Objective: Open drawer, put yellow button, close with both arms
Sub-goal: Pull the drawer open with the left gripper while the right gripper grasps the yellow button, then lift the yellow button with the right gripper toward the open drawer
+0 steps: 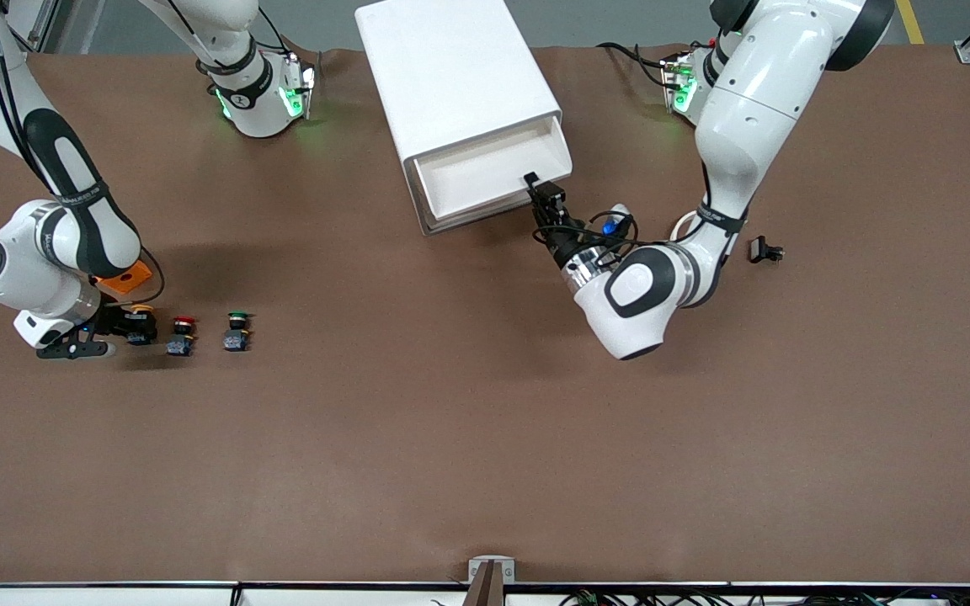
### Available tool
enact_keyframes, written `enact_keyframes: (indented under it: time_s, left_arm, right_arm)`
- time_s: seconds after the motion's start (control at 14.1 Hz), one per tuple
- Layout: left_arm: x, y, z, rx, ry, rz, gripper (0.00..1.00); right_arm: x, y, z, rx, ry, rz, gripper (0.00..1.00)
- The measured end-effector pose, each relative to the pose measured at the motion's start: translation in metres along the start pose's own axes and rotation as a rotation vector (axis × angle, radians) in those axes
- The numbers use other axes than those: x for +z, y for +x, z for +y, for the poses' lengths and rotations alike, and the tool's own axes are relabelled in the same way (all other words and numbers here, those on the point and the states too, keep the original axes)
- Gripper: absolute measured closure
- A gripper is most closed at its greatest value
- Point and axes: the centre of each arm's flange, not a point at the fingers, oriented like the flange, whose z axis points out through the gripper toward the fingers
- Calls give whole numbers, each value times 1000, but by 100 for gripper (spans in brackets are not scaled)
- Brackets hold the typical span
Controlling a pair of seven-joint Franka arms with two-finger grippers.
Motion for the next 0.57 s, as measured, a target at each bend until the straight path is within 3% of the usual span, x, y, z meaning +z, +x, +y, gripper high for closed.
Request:
enact_keyframes:
  time_s: [0.28,0.57]
  left_arm:
    - [-33,10,-2,6,-24,-61,85]
    - [-57,19,-3,9,-41,-113,85]
  right_arm:
    - [-1,0,0,0,4,-12,59]
    - [-31,16,-6,35,49,-75,59]
